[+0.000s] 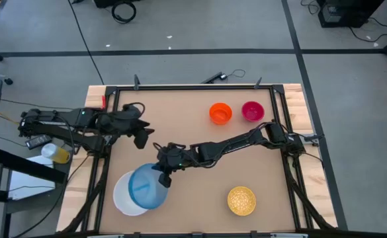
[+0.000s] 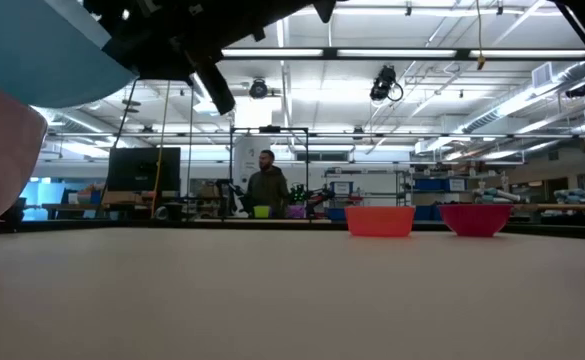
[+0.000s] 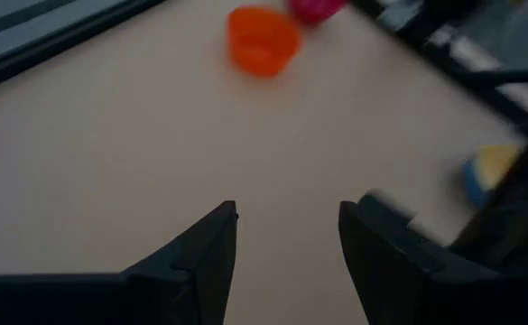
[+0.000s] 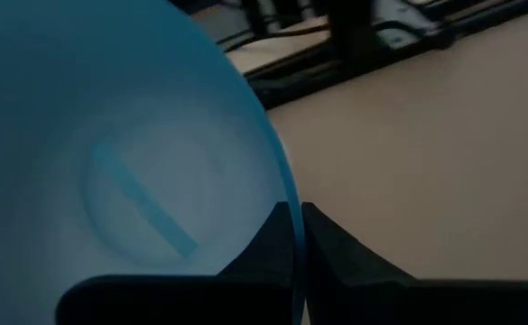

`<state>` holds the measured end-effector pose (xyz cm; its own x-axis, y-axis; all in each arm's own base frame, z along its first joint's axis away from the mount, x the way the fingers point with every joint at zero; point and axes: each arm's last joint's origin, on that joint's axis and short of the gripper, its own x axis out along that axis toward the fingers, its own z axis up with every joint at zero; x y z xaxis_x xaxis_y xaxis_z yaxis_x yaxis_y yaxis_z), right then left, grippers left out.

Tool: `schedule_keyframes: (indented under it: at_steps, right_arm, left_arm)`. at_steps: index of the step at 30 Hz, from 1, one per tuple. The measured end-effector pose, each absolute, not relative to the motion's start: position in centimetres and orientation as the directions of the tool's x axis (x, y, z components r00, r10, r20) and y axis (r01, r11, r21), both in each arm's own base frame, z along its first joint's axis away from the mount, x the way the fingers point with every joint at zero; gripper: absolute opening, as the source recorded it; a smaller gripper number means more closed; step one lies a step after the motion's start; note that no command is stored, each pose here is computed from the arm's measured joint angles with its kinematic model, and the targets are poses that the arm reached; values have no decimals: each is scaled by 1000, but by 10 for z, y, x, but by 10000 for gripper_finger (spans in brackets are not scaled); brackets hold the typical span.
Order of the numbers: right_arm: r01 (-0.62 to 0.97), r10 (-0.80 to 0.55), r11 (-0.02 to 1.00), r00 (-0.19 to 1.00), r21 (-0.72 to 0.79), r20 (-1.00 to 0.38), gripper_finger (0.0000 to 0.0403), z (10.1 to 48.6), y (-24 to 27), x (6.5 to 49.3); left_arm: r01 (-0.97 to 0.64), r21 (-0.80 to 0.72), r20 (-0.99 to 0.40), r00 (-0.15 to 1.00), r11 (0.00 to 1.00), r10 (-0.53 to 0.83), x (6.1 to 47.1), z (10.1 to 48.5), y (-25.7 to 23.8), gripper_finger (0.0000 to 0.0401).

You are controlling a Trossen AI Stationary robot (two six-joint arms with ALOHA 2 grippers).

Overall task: Nest bowls inside each other
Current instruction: Stack the blue bowl on top of the white bowl

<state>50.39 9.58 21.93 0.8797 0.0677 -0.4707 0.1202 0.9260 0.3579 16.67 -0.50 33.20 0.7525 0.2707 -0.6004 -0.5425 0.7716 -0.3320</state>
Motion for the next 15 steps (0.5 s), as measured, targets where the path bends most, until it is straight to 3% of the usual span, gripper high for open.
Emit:
schedule_keyframes:
  at_steps: [8,15]
  right_arm:
    - [34,82,881,971,473,-223,12,238,100,519]
    - [111,55,898,932,425,-358,12,199,104,541]
  left_arm:
    - [-421,-385,-454,861,822,228,177,347,-7,198]
    - [-412,-381,-444,867,828,228,178,348,-7,198]
